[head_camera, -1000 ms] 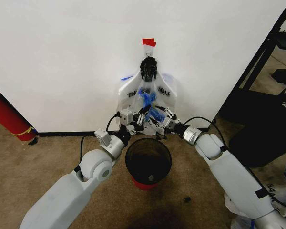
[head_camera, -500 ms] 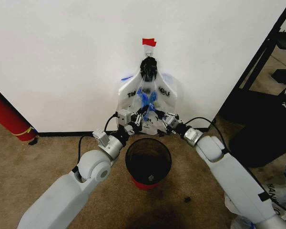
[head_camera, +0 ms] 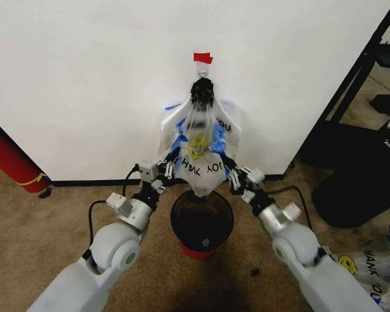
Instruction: Pick up the garbage bag from the wall and place it over the trash bin.
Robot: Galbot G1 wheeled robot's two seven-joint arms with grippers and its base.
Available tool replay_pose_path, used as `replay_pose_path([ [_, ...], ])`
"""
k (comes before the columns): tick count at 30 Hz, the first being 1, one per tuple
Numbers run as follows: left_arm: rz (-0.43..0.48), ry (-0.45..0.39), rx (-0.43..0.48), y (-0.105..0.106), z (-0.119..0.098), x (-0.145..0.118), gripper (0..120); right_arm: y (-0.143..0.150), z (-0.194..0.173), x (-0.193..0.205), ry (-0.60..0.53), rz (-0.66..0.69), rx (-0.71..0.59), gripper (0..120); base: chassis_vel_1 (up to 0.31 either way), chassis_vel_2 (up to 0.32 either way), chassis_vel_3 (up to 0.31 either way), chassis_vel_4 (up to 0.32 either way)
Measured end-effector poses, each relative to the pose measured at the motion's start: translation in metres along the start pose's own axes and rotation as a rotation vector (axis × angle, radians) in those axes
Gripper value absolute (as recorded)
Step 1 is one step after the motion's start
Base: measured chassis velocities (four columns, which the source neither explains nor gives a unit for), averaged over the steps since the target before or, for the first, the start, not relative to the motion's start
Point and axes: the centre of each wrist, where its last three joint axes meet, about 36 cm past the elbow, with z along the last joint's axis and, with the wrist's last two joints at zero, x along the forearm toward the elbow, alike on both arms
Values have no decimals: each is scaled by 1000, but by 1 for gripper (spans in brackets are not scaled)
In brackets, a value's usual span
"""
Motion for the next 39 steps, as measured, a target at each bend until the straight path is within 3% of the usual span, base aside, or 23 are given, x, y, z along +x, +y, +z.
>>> replay_pose_path([
  [10, -138, -12, 28, -4, 8, 39, 0, 13, 3, 90, 7, -2, 131, 0, 0, 0, 0, 0],
  [21, -237, -38, 13, -22, 6, 70, 0, 27, 4, 116, -18, -58, 243, 0, 0, 0, 0, 0],
  [26, -239, -71, 30, -32, -2, 80, 0, 29, -1, 112, -59, -73, 266, 0, 0, 0, 0, 0],
  [32, -169, -135, 61, -43, -16, 80, 0, 30, -34, 75, -239, -62, 270, 0, 0, 0, 0, 0],
  [39, -134, -166, 94, -47, -20, 73, 0, 28, -61, 51, -355, -20, 254, 0, 0, 0, 0, 0],
])
